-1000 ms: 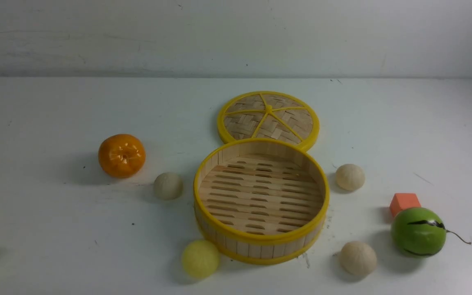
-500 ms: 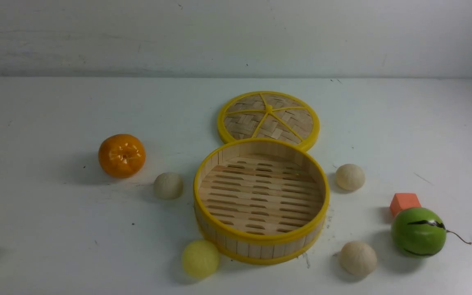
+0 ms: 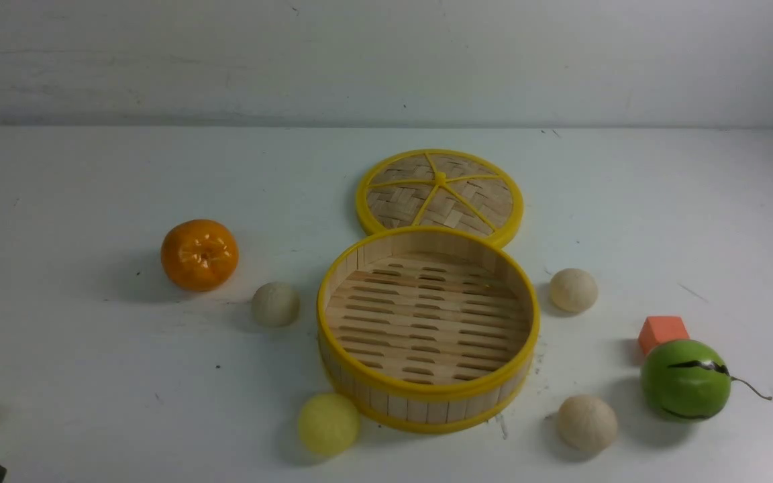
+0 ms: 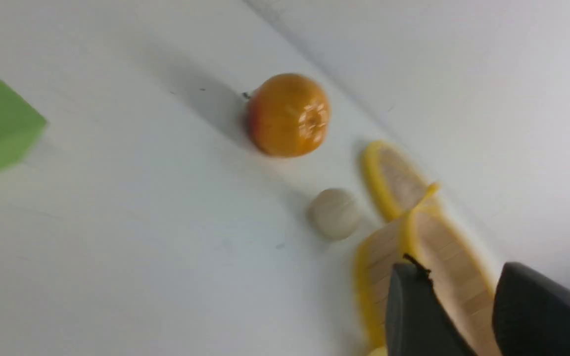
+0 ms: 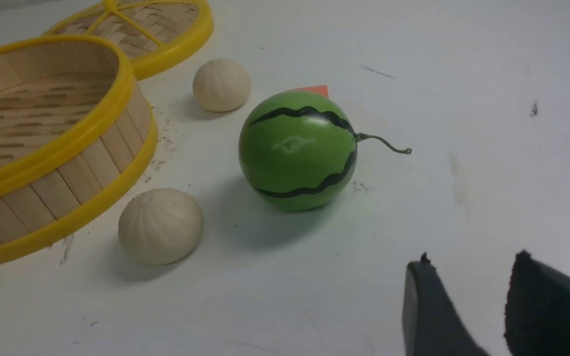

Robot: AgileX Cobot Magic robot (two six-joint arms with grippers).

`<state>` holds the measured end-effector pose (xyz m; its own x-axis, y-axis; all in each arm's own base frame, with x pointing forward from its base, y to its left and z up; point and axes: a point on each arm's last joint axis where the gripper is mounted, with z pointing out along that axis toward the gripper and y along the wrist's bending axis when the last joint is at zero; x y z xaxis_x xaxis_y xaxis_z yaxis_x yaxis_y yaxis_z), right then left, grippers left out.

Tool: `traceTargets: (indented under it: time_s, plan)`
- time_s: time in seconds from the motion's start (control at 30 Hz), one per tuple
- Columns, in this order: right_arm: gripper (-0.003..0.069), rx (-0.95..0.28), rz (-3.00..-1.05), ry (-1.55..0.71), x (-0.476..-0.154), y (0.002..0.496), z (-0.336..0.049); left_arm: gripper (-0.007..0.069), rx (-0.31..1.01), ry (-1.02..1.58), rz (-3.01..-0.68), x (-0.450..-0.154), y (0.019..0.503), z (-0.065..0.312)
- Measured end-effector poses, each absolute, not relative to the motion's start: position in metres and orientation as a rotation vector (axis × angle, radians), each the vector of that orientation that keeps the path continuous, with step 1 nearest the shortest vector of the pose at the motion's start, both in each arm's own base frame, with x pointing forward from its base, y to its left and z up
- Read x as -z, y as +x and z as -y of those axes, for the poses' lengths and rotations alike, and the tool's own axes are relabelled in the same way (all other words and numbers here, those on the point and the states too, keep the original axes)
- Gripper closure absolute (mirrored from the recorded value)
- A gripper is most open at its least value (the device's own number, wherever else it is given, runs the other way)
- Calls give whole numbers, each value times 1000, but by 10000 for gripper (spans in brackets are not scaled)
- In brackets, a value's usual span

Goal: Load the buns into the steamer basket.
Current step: Use the left arm to grab a steamed stuffed bun

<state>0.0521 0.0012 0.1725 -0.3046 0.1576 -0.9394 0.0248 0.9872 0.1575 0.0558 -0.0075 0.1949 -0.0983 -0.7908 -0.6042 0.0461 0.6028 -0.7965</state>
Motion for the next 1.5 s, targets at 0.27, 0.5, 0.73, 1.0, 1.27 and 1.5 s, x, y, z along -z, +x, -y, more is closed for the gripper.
traceTargets:
  time_s: [0.27, 0.5, 0.73, 1.0, 1.27, 1.5]
  plan:
    - [419, -132, -1878, 132, -172, 52, -1, 387, 1014, -889, -1137, -215, 54, -7]
    - [419, -132, -1878, 132, -172, 52, -1, 400, 992, -875, -1134, -216, 54, -8]
    - [419, -132, -1878, 132, -172, 52, -1, 596, 995, -756, -1345, -228, 51, 7]
    - [419, -132, -1878, 132, -172, 52, -1, 638, 876, -391, -1735, -260, 37, 30]
    - [419, -132, -1878, 132, -172, 52, -1, 638, 823, -113, -2331, -275, 64, 49]
    - [419, -132, -1878, 132, -172, 52, -1, 638, 744, 63, -2446, -294, 126, 53]
